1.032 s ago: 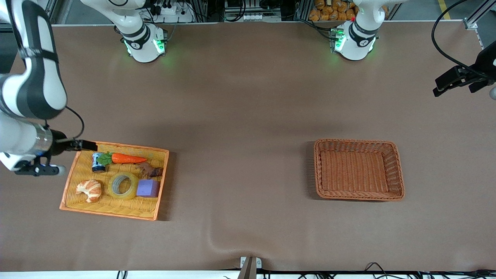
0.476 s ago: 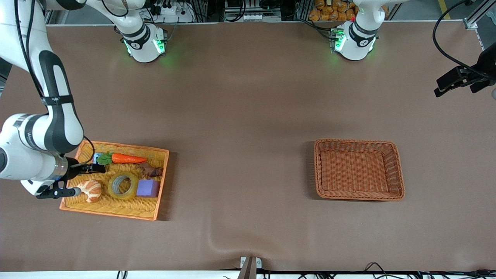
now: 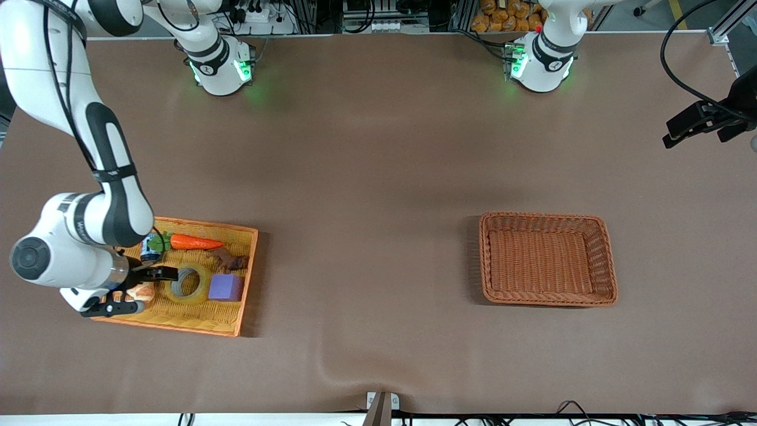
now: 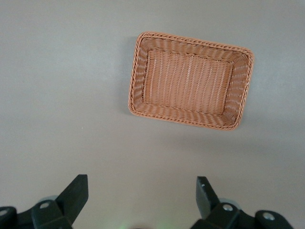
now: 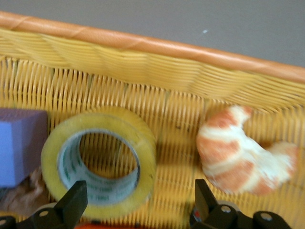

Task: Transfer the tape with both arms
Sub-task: 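Reach the right gripper down over the yellow tape roll in the tray, then close the right gripper on the tape roll's rim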

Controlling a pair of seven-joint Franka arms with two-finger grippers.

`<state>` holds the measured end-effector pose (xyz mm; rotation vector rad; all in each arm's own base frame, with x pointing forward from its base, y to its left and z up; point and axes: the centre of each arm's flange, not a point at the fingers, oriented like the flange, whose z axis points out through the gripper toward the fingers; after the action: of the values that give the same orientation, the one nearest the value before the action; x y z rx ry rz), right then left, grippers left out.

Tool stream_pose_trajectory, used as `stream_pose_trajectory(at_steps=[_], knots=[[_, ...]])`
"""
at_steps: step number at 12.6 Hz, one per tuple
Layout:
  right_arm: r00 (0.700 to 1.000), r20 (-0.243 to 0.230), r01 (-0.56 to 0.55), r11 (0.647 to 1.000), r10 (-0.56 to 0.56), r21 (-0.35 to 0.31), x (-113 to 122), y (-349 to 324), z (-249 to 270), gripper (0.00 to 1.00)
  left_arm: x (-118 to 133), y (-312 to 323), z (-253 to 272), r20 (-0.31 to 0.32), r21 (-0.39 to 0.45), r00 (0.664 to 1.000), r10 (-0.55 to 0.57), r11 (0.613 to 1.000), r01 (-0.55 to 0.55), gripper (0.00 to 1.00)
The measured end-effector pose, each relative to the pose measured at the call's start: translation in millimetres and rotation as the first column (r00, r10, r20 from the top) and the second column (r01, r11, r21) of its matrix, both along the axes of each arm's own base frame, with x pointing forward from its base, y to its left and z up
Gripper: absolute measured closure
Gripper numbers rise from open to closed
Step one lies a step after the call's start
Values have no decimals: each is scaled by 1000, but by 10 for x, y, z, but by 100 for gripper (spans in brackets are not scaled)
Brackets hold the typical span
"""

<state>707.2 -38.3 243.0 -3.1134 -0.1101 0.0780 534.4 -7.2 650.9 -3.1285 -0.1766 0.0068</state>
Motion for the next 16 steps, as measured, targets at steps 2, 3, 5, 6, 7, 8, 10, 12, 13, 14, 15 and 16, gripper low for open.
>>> stream_pose_trajectory(at_steps=[2,3,5,6,7,8,10,12,13,14,15,16], knots=[[1000,-2,9,1000,-9,-1,3,-5,-197,0,0,0,1,0,0,1000,0,1000,0,0],[1000,-6,14,1000,-14,-2,-2,-20,-285,0,0,0,1,0,0,1000,0,1000,0,0],[1000,-11,20,1000,-20,-4,-9,-55,-389,0,0,0,0,0,0,1000,0,1000,0,0],[1000,-12,23,1000,-23,-3,-9,-58,-398,9,1,0,-1,0,0,1000,0,1000,0,0],[1000,-11,27,1000,-27,-2,-4,-58,-392,21,1,0,-1,0,0,1000,0,1000,0,0],[999,-8,32,1000,-32,1,3,-57,-383,34,1,0,-2,0,0,1000,0,1000,0,0],[999,-5,38,999,-38,2,13,-57,-367,58,1,-3,-2,-1,0,1000,-1,1000,1,0],[999,-4,40,999,-40,3,15,-58,-367,78,1,-19,-2,-1,0,1000,-4,1000,4,0],[999,-4,40,999,-40,2,15,-59,-366,78,1,-26,-2,-1,0,1000,-6,1000,6,0],[999,-4,40,999,-40,2,17,-64,-364,78,1,-30,-2,0,0,1000,-6,1000,6,0],[999,-2,41,999,-41,2,20,-93,-356,78,1,-32,-2,-1,0,1000,-7,1000,7,0],[1000,1,30,1000,-30,3,28,-163,-327,78,1,-35,-2,-1,0,1000,-7,1000,7,0]])
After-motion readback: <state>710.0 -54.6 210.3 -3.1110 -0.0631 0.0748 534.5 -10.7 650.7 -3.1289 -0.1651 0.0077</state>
